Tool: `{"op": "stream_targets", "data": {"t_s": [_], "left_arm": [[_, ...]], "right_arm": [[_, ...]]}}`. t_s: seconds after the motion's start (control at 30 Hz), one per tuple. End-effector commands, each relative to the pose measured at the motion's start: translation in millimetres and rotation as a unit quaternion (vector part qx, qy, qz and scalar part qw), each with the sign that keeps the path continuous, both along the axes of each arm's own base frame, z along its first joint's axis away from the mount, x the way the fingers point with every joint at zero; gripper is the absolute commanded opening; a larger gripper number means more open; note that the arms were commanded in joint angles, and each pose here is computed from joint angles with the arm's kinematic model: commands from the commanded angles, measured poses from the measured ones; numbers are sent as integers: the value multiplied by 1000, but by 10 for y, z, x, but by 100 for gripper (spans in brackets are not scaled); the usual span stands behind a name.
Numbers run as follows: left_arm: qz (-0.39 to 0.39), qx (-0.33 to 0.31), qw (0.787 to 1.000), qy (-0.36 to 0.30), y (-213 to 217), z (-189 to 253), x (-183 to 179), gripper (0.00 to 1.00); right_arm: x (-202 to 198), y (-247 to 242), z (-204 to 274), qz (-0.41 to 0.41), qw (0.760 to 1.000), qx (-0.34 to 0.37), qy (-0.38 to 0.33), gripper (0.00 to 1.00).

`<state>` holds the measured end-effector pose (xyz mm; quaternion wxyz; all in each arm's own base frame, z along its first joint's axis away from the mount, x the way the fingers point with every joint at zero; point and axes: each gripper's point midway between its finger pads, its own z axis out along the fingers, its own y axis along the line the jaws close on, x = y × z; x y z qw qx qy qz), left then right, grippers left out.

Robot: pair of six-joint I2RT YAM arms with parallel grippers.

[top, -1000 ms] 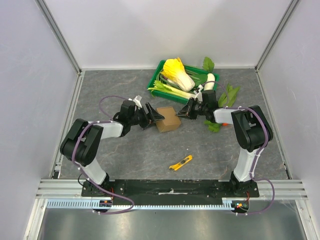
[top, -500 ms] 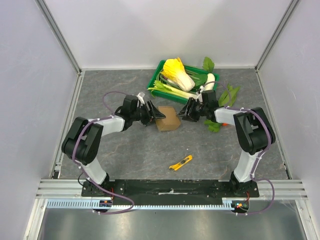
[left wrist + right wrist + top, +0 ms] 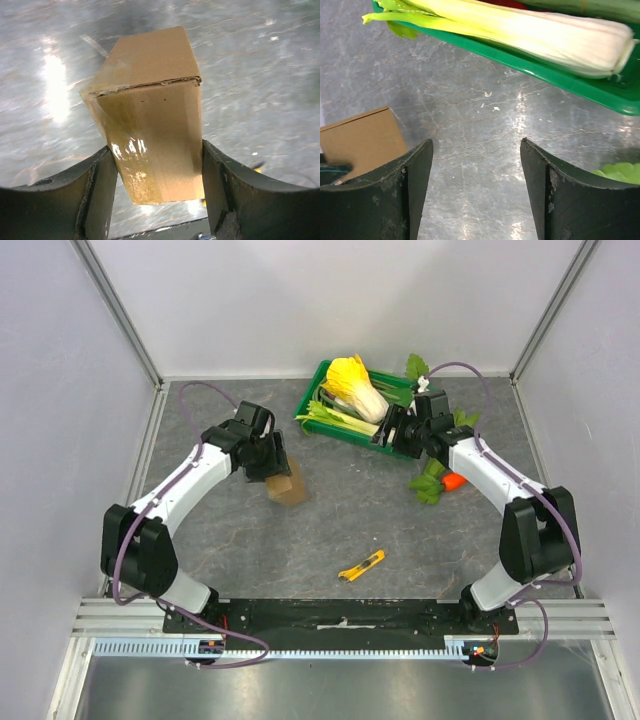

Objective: Unpack the express box

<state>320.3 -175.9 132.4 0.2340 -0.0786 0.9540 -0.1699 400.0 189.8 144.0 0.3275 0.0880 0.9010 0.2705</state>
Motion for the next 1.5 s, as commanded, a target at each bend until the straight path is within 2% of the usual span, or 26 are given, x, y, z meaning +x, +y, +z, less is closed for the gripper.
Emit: {"op": "stream_targets", "data": {"t_s": [0.0,0.2,0.4,0.6,0.63,0.73,0.83,0.97,1.03,1.17,1.37,1.47], "left_arm": [[11,162,987,18,643,179,-228,45],[36,280,958,47,1075,237,-297,45],[39,327,941,81,1171,127,-289,45],[36,354,929,104,1163,-62,-235,57],[35,358,927,107,1163,-88,-232,61],[29,351,930,106,1094,-132,-202,73],[13,309,946,94,934,-135,-159,80],[-12,229,970,80,636,-95,-133,86],[-16,209,975,67,566,-30,-107,88],[-34,164,984,62,388,33,-99,89],[-29,168,984,56,422,99,-105,89],[-32,160,985,55,413,123,-121,89]], "right_arm": [[-115,-207,76,-10,997,-70,-8,77],[-266,-240,39,-10,996,-84,-2,77],[-373,-263,-9,-14,996,-87,6,77],[-438,-298,-7,-22,996,-89,8,77],[-455,-305,-11,-24,996,-88,9,77],[-481,-306,-6,-26,996,-87,8,77],[-496,-322,-4,-31,996,-87,10,77],[-494,-316,20,-36,996,-84,8,77],[-493,-324,17,-38,996,-85,9,77],[-491,-319,10,-41,995,-85,11,78],[-493,-180,3,-27,994,-106,4,79],[-582,103,12,0,993,-121,-7,82]]}}
